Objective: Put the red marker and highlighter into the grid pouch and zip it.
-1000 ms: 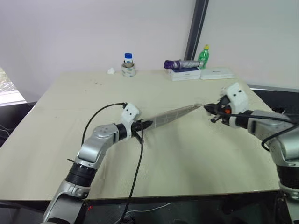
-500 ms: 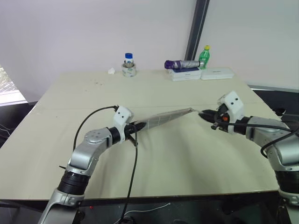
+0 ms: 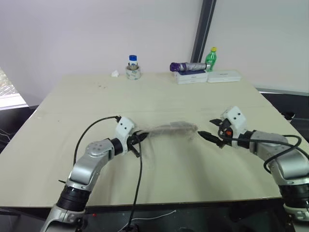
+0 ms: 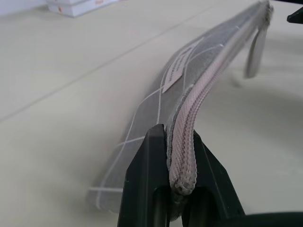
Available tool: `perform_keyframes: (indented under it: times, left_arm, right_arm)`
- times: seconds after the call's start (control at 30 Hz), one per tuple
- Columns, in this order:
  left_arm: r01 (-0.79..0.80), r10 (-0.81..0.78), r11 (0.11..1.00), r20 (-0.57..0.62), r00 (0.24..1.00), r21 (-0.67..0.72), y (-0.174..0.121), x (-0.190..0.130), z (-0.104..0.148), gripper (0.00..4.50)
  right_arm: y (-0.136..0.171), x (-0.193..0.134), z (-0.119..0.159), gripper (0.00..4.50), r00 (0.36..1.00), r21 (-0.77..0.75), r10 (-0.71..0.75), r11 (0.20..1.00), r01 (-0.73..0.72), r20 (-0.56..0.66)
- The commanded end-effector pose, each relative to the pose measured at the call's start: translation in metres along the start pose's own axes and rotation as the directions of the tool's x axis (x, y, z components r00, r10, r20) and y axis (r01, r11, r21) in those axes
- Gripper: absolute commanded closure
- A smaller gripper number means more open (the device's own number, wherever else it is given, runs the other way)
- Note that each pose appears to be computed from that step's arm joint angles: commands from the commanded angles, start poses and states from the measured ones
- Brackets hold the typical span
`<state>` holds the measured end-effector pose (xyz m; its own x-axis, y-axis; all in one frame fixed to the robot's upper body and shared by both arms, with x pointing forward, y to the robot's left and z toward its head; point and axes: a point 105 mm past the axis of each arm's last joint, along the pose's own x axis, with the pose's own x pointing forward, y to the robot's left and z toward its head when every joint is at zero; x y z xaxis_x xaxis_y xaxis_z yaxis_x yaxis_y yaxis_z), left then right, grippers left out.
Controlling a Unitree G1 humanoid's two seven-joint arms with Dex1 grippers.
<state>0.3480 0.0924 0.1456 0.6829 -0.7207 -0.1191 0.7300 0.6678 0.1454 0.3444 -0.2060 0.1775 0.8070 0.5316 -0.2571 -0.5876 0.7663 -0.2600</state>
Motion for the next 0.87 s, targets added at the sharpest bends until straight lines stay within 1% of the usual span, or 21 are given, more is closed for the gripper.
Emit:
perform_keyframes:
  times: [0.03, 0.2, 0.23, 0.4, 0.5, 0.6, 0.63, 0.87]
  left_arm:
    - [0.007, -0.007, 1.000, 0.011, 1.000, -0.010, -0.002, -0.004, 0.003, 2.92]
    - [0.006, -0.006, 1.000, -0.008, 1.000, -0.013, -0.002, -0.009, -0.001, 0.38]
    - [0.005, -0.005, 1.000, -0.012, 1.000, -0.013, -0.001, -0.011, -0.001, 0.07]
    - [-0.023, 0.022, 0.999, -0.017, 1.000, -0.044, 0.006, -0.032, -0.002, 0.07]
    - [-0.095, 0.094, 0.993, -0.018, 0.995, -0.067, 0.020, -0.047, -0.004, 0.07]
    - [-0.213, 0.214, 0.974, -0.003, 0.977, -0.077, 0.043, -0.070, -0.003, 0.07]
    - [-0.234, 0.235, 0.969, -0.002, 0.972, -0.076, 0.047, -0.074, -0.003, 0.07]
    - [-0.284, 0.284, 0.957, 0.001, 0.959, -0.065, 0.055, -0.091, -0.001, 0.07]
  right_arm:
    - [-0.002, -0.001, -0.002, 0.56, 1.000, -0.021, -0.018, 1.000, 0.018, 0.016]
    - [-0.004, -0.001, -0.009, 0.56, 0.999, -0.027, -0.037, 0.999, 0.037, 0.006]
    - [-0.005, -0.001, -0.009, 0.56, 0.999, -0.028, -0.042, 0.999, 0.042, 0.008]
    - [-0.011, -0.005, -0.007, 0.56, 0.998, -0.061, -0.062, 0.996, 0.064, 0.024]
    - [-0.012, -0.009, -0.006, 0.56, 0.998, -0.067, -0.049, 0.996, 0.051, 0.034]
    - [-0.014, -0.013, -0.002, 0.56, 0.998, -0.057, -0.028, 0.998, 0.031, 0.057]
    - [-0.015, -0.014, -0.001, 0.56, 0.998, -0.054, -0.022, 0.998, 0.025, 0.062]
    - [-0.019, -0.015, -0.002, 0.56, 0.998, -0.043, 0.003, 0.999, -0.001, 0.064]
